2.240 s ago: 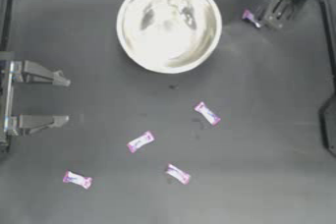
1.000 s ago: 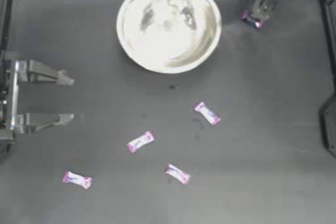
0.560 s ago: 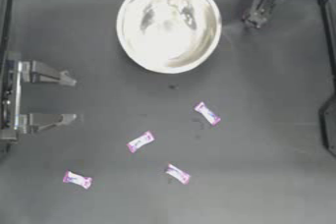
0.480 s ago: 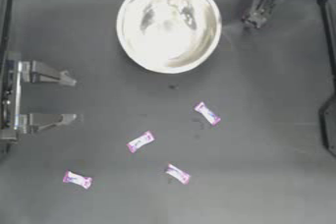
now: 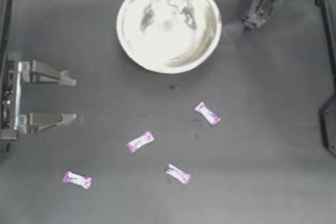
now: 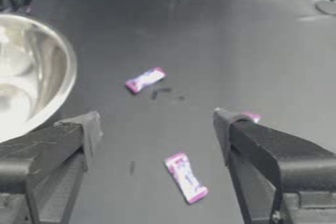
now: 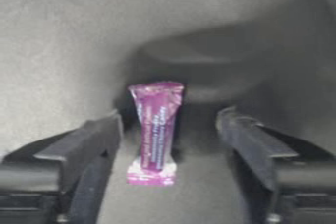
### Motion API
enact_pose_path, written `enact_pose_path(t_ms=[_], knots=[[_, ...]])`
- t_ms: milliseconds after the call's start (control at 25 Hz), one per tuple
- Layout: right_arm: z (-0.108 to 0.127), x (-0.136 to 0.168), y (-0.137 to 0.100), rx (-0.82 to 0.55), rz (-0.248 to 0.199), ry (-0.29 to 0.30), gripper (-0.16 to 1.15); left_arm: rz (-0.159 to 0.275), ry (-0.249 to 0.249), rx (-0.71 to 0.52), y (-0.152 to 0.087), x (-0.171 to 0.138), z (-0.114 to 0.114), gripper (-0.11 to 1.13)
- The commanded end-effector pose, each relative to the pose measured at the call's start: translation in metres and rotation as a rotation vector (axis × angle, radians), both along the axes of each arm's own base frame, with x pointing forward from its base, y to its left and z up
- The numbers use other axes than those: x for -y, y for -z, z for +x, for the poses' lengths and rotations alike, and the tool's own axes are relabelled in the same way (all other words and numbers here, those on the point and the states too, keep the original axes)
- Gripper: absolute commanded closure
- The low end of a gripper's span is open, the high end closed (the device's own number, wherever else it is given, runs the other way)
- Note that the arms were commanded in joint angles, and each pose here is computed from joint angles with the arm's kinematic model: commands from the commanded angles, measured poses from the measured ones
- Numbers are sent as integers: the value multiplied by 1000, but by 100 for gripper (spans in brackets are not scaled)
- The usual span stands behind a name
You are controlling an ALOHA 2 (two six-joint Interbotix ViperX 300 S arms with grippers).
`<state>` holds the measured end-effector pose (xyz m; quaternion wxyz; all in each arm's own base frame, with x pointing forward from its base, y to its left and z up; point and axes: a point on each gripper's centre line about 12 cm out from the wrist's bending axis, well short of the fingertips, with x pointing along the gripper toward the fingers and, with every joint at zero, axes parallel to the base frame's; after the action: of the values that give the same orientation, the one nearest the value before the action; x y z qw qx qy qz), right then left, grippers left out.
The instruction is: Put candies in bowl
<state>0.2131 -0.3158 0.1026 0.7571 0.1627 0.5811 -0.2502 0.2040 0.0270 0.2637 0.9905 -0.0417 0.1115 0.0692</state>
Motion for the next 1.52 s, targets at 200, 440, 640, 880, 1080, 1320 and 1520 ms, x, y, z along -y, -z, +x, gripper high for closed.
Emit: enact_pose_path(t_ms=[200, 440, 640, 880, 1080, 1320, 1520], knots=[[0, 0, -5, 2, -6, -6, 58, 1, -5, 18, -9, -2, 4, 3], [2, -3, -10, 3, -1, -5, 59, 0, -7, 19, -9, -2, 4, 3], [4, -7, -36, 29, -36, -17, 59, -2, -6, 10, -8, -2, 4, 3], [22, -23, -81, 103, -95, -61, 59, -3, -10, -1, -7, -3, 4, 3], [52, -42, -128, 229, -146, -112, 59, -3, -12, -1, -7, -3, 4, 3], [92, -65, -157, 356, -164, -175, 59, -6, -12, -11, -5, -3, 3, 3], [118, -75, -162, 462, -183, -179, 59, -8, -17, -20, -4, -4, 3, 3]])
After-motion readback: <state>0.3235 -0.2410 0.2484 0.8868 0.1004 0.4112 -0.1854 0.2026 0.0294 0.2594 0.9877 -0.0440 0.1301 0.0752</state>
